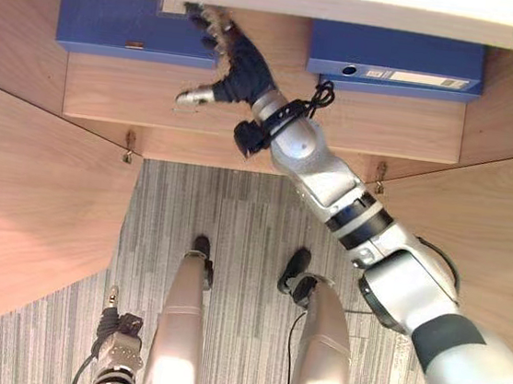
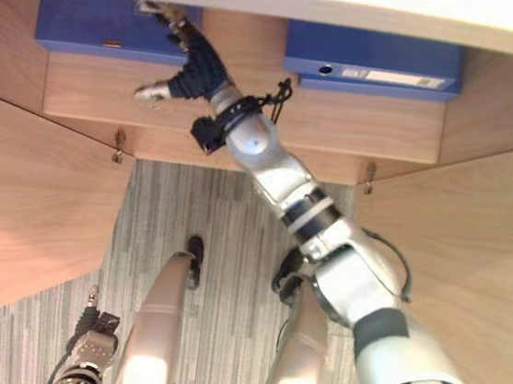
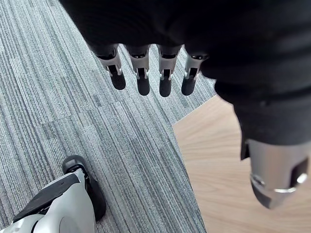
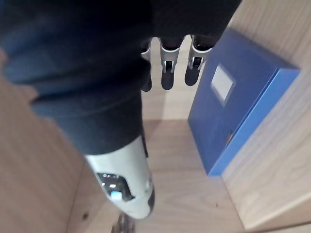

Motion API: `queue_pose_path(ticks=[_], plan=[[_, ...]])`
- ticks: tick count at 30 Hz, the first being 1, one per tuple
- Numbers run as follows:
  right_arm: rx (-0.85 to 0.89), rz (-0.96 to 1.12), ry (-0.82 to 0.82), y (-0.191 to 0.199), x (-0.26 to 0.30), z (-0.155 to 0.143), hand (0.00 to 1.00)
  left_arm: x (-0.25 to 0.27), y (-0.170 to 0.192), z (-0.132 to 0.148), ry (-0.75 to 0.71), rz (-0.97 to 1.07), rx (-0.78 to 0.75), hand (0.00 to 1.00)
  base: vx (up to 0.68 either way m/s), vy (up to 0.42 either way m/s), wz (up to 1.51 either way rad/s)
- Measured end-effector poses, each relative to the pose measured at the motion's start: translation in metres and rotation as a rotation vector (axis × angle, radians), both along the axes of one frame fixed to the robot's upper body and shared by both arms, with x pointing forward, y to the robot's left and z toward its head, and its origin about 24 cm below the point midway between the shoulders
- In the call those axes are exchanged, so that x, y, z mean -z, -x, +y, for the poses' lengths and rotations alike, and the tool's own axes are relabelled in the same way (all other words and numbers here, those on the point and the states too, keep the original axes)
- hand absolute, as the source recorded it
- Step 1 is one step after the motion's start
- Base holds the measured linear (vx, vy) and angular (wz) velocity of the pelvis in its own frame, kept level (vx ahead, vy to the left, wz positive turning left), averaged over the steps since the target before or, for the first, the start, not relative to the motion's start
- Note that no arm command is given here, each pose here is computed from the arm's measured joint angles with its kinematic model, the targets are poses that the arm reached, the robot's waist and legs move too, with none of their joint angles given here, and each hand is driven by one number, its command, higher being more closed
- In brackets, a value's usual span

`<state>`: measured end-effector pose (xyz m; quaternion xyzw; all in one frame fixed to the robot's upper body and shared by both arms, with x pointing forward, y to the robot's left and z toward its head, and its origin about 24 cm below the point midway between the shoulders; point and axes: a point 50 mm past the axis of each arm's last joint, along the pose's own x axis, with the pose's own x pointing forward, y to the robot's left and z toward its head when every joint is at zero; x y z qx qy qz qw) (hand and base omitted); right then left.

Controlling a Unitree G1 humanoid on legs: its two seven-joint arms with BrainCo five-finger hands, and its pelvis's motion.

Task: Walk over to the cabinet, pick up the folder, carry it to the office cabinet, place the folder inside the office cabinet, then close the office cabinet door

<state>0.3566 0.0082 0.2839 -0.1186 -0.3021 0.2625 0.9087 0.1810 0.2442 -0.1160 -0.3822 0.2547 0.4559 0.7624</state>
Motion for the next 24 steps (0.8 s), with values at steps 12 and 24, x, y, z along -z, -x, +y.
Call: queue_pose_path(ticks=[12, 24], plan=[[0.268, 0.152, -0.152, -0.040, -0.012, -0.046, 0.00, 0.003, -0.003, -0.017, 0.045, -0.003, 0.023, 0.00, -0.06, 0.035, 0.11], [0.491, 0.177, -0.026, -0.059, 0.000, -0.091, 0.00, 0.002, -0.011, -0.028, 0.043, 0.002, 0.109, 0.00, -0.01, 0.005, -0.01]])
